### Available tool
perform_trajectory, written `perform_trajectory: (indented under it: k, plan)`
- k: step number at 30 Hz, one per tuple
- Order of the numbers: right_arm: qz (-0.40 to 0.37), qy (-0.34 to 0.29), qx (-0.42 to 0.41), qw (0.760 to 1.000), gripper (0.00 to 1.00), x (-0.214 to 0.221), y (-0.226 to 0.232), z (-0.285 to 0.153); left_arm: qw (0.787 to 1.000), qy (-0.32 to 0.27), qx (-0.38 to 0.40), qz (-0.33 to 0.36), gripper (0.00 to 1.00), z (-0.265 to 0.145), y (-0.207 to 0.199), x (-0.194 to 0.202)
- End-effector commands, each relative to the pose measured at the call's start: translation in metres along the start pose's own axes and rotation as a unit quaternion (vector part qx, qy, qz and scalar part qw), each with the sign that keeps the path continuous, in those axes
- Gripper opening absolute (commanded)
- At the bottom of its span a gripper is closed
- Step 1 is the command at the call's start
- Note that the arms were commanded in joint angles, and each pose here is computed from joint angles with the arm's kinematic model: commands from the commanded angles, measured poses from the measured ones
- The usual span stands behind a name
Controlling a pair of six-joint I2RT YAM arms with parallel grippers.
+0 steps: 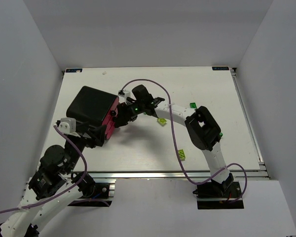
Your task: Sort the legos into containers by color
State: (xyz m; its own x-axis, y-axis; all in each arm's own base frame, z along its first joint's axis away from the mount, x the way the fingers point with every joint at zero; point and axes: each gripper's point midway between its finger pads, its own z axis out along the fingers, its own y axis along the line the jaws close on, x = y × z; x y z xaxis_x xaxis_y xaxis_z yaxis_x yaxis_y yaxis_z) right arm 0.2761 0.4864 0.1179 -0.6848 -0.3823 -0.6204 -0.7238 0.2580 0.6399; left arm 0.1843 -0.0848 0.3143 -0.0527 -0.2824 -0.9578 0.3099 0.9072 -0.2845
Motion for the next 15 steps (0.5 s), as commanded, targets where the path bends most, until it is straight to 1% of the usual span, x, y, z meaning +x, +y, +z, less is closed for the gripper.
perform_trajectory:
  k: [1,2,3,5,12,15]
  plan:
    - [-0.067,-0.068,-0.006,0.995,0.78,-0.0344,0.0067,-0.0052,1.000,0.013,-0.009,0.006,0.92,0.0031,0.0028,0.0076]
    - [-0.070,-0.069,-0.019,0.995,0.77,-0.0311,0.0088,-0.0038,1.000,0.014,-0.009,0.006,0.92,0.0034,0.0024,0.0077]
    - [-0.078,-0.086,-0.027,0.993,0.76,-0.0368,0.0089,-0.0049,1.000,0.015,-0.009,0.007,0.92,0.0036,0.0025,0.0083]
    - [-0.078,-0.081,-0.039,0.993,0.76,-0.0303,0.0076,-0.0002,1.000,0.016,-0.009,0.008,0.92,0.0042,0.0021,0.0087]
    - [-0.086,-0.094,-0.071,0.989,0.72,-0.0347,0.0086,0.0037,1.000,0.019,-0.012,0.008,0.92,0.0049,0.0029,0.0100]
    - [-0.072,-0.104,-0.076,0.989,0.72,-0.0388,0.0081,0.0029,1.000,0.023,-0.013,0.010,0.92,0.0055,0.0031,0.0116]
